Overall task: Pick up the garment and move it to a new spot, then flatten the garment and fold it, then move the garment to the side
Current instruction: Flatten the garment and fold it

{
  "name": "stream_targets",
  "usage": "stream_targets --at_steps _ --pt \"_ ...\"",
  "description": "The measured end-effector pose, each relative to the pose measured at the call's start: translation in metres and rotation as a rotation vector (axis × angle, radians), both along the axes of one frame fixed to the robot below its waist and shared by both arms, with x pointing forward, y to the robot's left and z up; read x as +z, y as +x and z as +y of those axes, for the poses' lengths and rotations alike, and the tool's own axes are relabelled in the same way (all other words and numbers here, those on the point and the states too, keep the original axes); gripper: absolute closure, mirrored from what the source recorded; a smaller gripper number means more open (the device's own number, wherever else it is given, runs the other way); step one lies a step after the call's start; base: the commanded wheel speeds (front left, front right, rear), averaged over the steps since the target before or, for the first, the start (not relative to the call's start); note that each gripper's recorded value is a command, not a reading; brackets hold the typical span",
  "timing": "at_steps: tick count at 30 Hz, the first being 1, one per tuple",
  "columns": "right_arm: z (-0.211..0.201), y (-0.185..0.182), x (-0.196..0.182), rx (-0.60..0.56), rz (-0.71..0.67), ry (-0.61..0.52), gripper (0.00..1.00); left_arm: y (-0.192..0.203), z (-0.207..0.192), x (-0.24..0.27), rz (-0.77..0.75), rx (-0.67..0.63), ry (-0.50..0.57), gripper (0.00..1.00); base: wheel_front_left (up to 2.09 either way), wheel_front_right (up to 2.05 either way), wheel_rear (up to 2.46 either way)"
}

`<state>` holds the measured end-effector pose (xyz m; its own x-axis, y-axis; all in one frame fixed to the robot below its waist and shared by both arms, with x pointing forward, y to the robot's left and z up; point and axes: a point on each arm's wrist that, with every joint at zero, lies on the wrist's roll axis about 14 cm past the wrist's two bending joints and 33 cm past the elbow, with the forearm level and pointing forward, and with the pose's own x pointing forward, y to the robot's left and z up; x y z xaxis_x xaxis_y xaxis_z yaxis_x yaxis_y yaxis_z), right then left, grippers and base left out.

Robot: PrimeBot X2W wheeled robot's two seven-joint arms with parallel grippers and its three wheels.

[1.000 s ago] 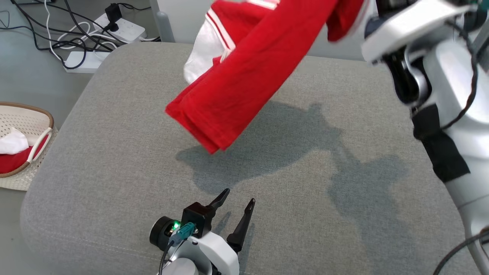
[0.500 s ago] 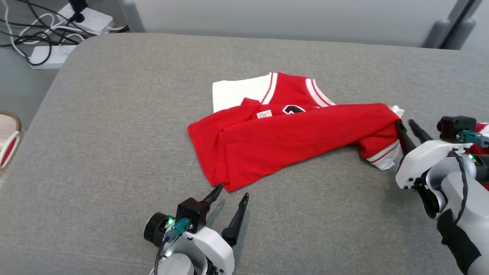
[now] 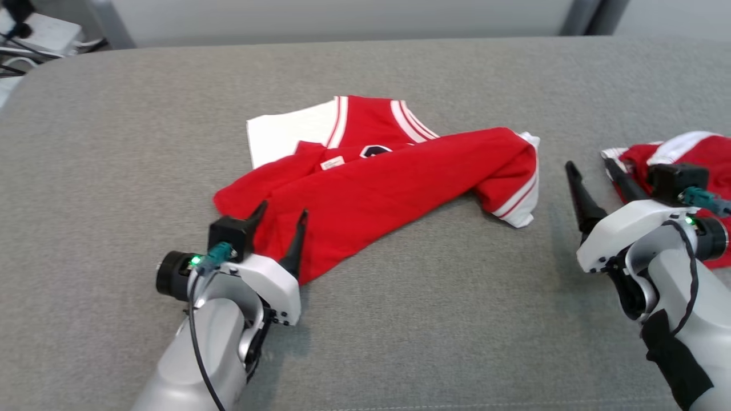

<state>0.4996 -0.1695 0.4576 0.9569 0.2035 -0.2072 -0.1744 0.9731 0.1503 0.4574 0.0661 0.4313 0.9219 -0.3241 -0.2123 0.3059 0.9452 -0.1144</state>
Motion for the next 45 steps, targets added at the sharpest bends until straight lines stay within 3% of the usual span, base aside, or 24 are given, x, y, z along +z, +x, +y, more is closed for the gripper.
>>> stream_targets --at_steps 9,16,17,18,19,20,27,37,41,45 --pt "-0.021 -0.013 -0.016 -0.055 0.026 0.010 0.00 0.005 0.001 -0.052 0.172 0.021 0.019 0.00 0.00 0.00 0.00" --pt "-0.020 -0.018 -0.020 -0.055 0.032 0.018 0.00 0.005 -0.006 -0.054 0.183 0.009 -0.008 0.00 0.00 0.00 0.00" --pt "-0.019 -0.017 -0.020 -0.054 0.032 0.019 0.00 0.005 -0.006 -0.054 0.184 0.008 -0.009 0.13 0.00 0.00 0.00" --pt "-0.019 -0.017 -0.020 -0.053 0.033 0.021 0.00 0.005 -0.007 -0.054 0.183 0.005 -0.014 0.34 0.00 0.00 0.00" --pt "-0.017 -0.018 -0.021 -0.052 0.033 0.023 0.00 0.005 -0.010 -0.052 0.180 -0.005 -0.021 0.61 0.00 0.00 0.00" --pt "-0.014 -0.017 -0.021 -0.047 0.033 0.028 0.00 0.008 -0.015 -0.044 0.156 -0.023 -0.041 1.00 0.00 0.00 0.00" --pt "-0.003 -0.014 -0.020 -0.023 0.030 0.036 0.00 0.031 -0.017 0.023 -0.067 -0.013 -0.108 1.00 0.00 0.00 0.00" --pt "0.044 -0.011 -0.023 0.079 0.039 0.069 0.00 0.022 0.056 0.109 -0.364 0.163 -0.071 1.00 0.00 0.00 0.00" --pt "0.067 -0.008 -0.019 0.127 0.032 0.086 0.00 0.008 0.081 0.105 -0.360 0.207 -0.035 1.00 0.00 0.00 0.00" --pt "0.079 -0.008 -0.019 0.150 0.035 0.096 0.00 -0.020 0.095 0.052 -0.211 0.238 -0.006 1.00 0.00 0.00 0.00"
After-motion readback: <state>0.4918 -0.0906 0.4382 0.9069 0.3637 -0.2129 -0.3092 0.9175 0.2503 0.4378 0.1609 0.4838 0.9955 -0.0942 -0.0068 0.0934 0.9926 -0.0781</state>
